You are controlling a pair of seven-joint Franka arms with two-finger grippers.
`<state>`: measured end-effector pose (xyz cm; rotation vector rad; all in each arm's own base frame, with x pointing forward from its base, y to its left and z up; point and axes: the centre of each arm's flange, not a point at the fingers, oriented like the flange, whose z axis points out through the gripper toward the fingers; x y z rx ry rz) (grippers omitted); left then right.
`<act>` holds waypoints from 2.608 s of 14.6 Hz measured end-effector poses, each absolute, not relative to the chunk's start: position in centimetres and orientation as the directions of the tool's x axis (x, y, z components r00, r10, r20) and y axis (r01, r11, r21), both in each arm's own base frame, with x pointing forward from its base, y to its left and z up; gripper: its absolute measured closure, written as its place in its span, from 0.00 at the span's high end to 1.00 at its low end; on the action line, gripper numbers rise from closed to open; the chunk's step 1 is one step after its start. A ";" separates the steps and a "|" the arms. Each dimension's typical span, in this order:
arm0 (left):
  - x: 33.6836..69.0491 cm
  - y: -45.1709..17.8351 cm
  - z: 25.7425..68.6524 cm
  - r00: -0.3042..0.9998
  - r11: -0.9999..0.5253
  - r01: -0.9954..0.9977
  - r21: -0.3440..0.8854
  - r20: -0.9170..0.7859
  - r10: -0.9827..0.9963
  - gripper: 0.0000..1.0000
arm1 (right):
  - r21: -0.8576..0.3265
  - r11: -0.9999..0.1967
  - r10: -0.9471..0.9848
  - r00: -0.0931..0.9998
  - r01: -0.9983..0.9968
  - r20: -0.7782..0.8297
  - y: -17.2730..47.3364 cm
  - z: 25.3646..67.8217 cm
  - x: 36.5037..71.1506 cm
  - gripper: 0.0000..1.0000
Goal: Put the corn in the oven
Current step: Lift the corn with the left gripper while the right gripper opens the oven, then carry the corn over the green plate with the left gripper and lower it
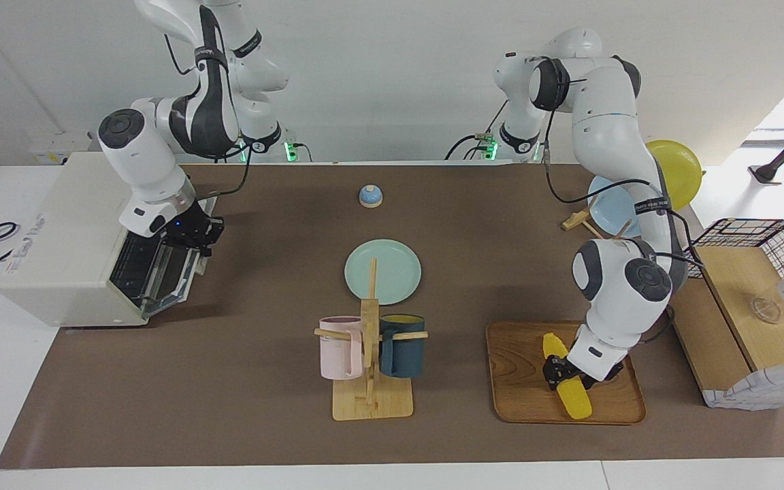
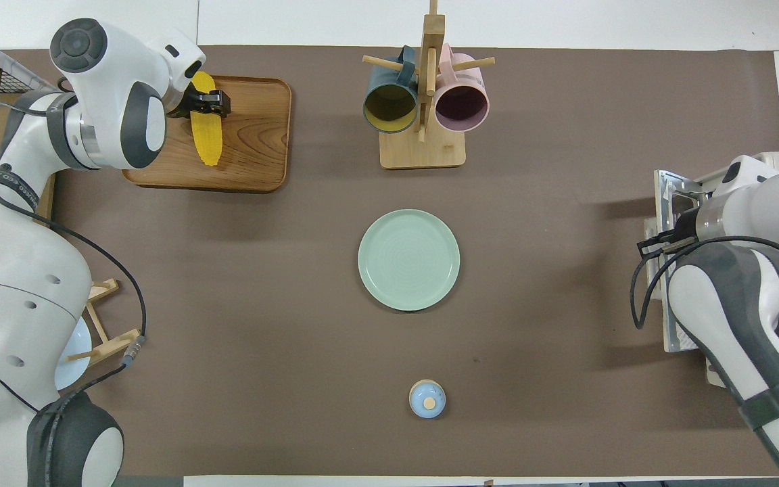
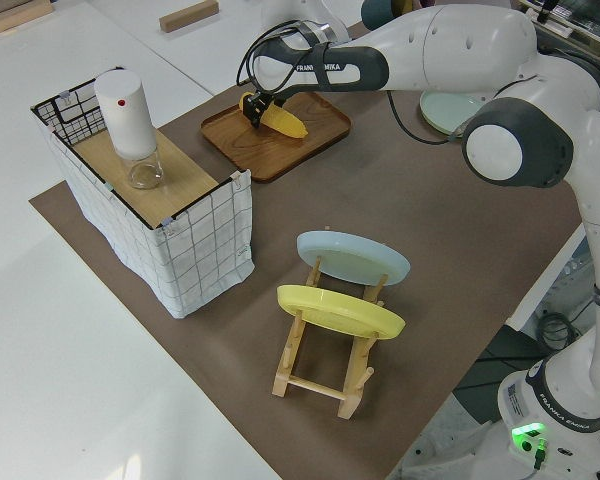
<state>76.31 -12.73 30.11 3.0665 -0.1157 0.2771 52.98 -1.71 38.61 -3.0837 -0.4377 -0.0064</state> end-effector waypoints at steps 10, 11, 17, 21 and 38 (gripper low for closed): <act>72.7 -18.3 39.2 0.985 -0.988 0.066 0.136 0.148 0.086 0.57 | -0.011 -0.959 0.281 0.958 0.282 0.052 0.5 32.0 52.4 0.01; 71.0 -19.8 40.5 0.985 -0.987 0.083 0.141 0.138 0.103 0.57 | -0.010 -0.960 0.278 0.959 0.279 0.053 0.5 31.5 52.4 0.01; 57.8 -32.6 42.0 0.996 -0.989 0.076 0.129 0.042 0.082 0.57 | -0.005 -0.974 0.224 0.974 0.225 0.041 0.9 30.2 52.4 0.01; 50.2 -40.5 38.9 0.994 -0.983 0.012 0.181 0.104 0.032 0.57 | -0.007 -0.980 0.200 0.979 0.201 0.045 4.0 30.2 52.4 0.01; 45.1 -45.8 31.1 0.989 -0.975 -0.022 0.223 0.150 0.012 0.84 | -0.045 -0.996 0.083 0.995 0.080 -0.061 7.1 39.2 55.1 0.29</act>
